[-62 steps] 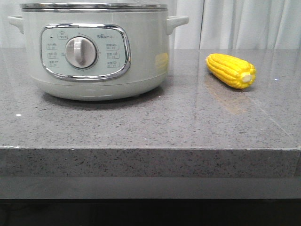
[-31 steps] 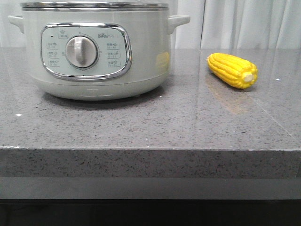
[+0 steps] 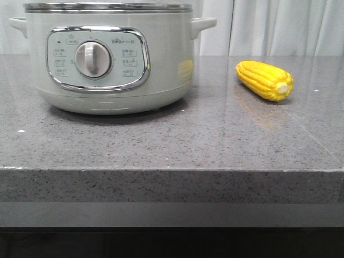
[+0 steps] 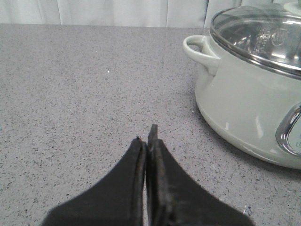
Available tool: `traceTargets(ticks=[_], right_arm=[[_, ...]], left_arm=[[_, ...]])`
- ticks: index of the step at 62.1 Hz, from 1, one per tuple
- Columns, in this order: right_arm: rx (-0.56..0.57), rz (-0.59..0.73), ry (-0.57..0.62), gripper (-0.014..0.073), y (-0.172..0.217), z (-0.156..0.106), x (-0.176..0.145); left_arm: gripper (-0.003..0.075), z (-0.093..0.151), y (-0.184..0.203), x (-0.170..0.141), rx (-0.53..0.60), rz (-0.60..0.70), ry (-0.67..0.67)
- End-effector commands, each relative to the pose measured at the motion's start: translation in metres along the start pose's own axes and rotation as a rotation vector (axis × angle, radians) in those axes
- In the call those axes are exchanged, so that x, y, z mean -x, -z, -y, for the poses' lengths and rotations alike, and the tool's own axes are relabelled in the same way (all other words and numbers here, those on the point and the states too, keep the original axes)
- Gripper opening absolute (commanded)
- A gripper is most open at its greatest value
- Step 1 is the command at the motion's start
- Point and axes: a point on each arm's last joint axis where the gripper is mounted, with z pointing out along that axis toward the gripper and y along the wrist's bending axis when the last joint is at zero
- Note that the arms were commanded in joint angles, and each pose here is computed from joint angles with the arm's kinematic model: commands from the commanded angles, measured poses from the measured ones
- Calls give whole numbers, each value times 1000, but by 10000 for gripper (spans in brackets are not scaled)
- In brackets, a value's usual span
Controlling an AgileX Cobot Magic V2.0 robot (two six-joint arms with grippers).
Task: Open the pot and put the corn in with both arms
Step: 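Grasp the lid's round knob with the left gripper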
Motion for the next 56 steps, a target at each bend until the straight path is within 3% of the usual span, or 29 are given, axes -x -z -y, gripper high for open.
traceTargets(ticks=[1, 5, 12, 16, 19, 23, 29, 35, 48, 56], right_arm=[[-7, 123, 26, -32, 2, 1, 20], [-7, 126, 26, 47, 2, 1, 21], [-7, 126, 26, 277, 2, 1, 21], [-7, 126, 26, 410, 2, 1, 21], [-6, 125, 26, 491, 2, 1, 20], [-6, 123, 26, 540, 1, 1, 19], [-6, 123, 26, 540, 1, 1, 19], [-6, 123, 26, 540, 1, 1, 19], [-6, 123, 26, 540, 1, 1, 19], [-6, 123, 26, 540, 1, 1, 19]], left_arm=[[24, -1, 2, 21, 11, 134, 19], [125, -2, 2, 22, 12, 150, 19], [459, -2, 2, 23, 14, 162, 20], [611, -2, 2, 24, 14, 167, 20], [685, -2, 2, 24, 16, 176, 20], [702, -2, 2, 25, 17, 187, 20], [689, -2, 3, 26, 13, 180, 32], [672, 1, 1, 34, -14, 86, 37], [672, 14, -23, 81, -121, -97, 5], [672, 35, -45, 115, -233, -144, -27]])
